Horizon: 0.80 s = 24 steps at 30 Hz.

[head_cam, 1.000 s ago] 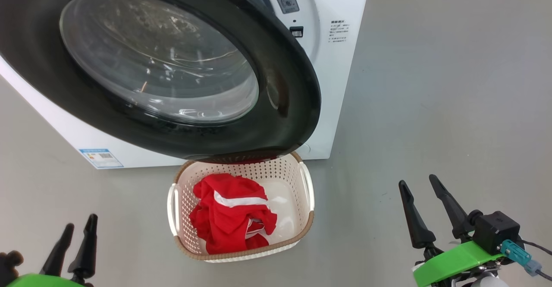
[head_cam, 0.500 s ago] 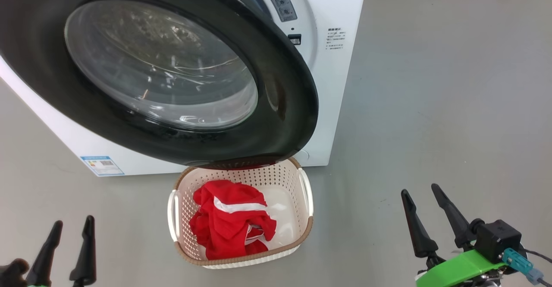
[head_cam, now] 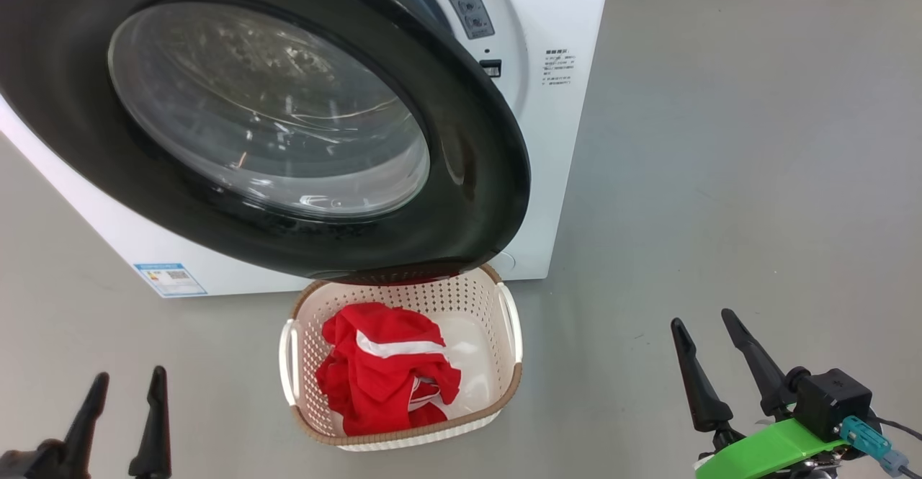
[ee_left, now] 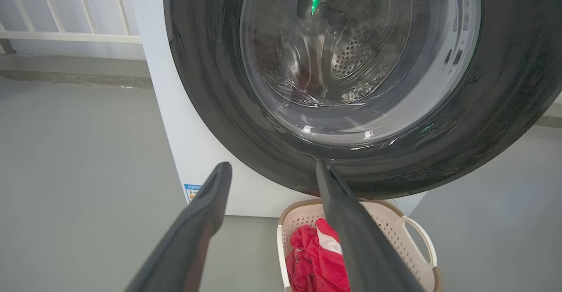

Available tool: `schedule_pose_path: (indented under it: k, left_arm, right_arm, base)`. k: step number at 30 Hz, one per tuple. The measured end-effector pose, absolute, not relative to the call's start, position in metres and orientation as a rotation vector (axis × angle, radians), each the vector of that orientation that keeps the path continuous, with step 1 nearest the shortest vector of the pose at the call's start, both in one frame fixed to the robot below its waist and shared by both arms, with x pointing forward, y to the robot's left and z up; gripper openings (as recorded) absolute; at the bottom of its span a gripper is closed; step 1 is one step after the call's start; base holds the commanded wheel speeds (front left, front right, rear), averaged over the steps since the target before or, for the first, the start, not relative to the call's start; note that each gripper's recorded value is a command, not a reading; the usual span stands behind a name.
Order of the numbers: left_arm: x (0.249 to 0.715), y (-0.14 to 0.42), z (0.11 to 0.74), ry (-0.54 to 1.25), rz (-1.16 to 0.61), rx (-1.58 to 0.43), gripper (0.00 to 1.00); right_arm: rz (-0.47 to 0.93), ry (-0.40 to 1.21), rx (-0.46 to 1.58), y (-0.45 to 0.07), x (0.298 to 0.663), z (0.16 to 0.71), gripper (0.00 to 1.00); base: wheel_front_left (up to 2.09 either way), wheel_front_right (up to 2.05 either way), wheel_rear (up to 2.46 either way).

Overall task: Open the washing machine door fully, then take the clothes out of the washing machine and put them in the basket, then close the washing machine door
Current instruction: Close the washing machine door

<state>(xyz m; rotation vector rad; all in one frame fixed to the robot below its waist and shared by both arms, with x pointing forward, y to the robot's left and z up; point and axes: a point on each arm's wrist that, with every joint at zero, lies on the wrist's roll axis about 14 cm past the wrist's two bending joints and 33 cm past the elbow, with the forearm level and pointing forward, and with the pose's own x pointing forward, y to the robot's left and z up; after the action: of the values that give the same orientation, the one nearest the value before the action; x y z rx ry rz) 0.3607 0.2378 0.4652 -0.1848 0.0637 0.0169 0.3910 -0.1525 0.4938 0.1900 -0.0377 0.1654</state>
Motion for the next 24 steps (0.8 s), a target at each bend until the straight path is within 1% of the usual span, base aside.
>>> schedule_pose_path:
  k: [10, 21, 22, 24]
  left_arm:
    - [0.357, 0.237, 0.451, 0.105, 0.036, -0.171, 1.00]
    - [0.354, 0.240, 0.455, 0.091, 0.051, -0.170, 1.00]
    - [0.353, 0.240, 0.455, 0.089, 0.053, -0.170, 1.00]
    - [0.352, 0.240, 0.456, 0.087, 0.055, -0.172, 1.00]
  right_arm:
    - [0.165, -0.027, 0.194, -0.151, 0.392, 0.490, 1.00]
    - [0.179, -0.030, 0.196, -0.146, 0.394, 0.491, 1.00]
    - [0.183, -0.030, 0.197, -0.145, 0.394, 0.491, 0.89]
    - [0.193, -0.031, 0.200, -0.142, 0.395, 0.492, 0.36]
  base:
    - [0.00, 0.00, 0.00]
    - [0.00, 0.00, 0.00]
    - [0.00, 0.00, 0.00]
    - [0.00, 0.00, 0.00]
